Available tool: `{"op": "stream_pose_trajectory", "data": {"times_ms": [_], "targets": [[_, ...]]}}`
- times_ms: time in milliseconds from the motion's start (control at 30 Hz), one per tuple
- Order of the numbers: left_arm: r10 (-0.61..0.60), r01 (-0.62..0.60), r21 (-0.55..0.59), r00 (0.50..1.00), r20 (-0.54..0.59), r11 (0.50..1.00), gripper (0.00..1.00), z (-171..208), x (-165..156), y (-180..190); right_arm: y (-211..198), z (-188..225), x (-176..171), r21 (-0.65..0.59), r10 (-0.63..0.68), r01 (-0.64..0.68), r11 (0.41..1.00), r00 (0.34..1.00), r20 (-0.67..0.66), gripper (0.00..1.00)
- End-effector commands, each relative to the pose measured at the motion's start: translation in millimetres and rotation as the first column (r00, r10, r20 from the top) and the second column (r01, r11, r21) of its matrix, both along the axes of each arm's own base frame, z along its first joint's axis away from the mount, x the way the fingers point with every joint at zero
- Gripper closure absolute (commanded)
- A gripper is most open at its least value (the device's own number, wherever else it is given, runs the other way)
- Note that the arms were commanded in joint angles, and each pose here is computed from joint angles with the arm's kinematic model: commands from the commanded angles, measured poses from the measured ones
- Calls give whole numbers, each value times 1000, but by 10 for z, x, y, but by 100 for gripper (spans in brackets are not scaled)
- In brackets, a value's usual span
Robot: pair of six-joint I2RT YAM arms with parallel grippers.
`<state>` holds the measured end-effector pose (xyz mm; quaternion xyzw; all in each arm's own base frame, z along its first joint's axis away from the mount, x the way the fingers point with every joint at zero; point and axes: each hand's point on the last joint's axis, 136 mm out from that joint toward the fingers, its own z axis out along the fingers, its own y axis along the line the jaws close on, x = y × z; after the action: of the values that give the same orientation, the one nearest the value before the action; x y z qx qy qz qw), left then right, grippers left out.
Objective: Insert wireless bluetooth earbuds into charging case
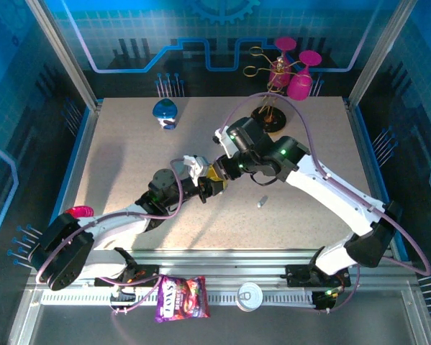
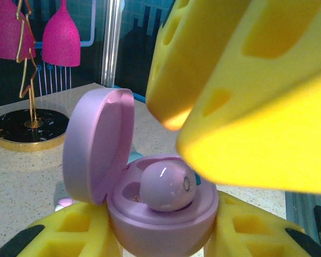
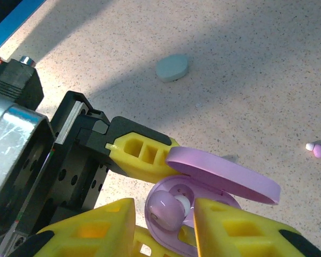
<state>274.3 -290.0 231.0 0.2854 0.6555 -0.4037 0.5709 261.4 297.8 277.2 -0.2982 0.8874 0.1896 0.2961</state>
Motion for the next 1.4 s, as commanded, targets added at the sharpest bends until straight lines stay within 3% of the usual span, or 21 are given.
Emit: {"op": "stream_pose_trajectory", "data": {"times_ms": [0, 700, 900, 1200, 1367], "targets": [[-27, 28, -33, 999, 45, 999, 79, 225, -55, -27, 89, 42, -66, 7, 47, -46, 999, 999, -4, 67], [-22, 24, -30, 998, 52, 999, 79, 241, -60, -16, 117, -128, -87, -20, 80, -81, 997, 996, -39, 67], [-21, 23, -27, 998, 55, 999, 79, 239, -58, -12, 104, -149, -83, -22, 76, -77, 997, 996, -46, 75], [-26, 28, -30, 998, 65, 999, 79, 266, -72, -11, 72, -194, -50, -28, 61, -62, 998, 997, -50, 72], [-30, 33, -32, 997, 68, 999, 79, 266, -84, -12, 59, -200, -28, -19, 41, -42, 999, 998, -56, 77]]}}
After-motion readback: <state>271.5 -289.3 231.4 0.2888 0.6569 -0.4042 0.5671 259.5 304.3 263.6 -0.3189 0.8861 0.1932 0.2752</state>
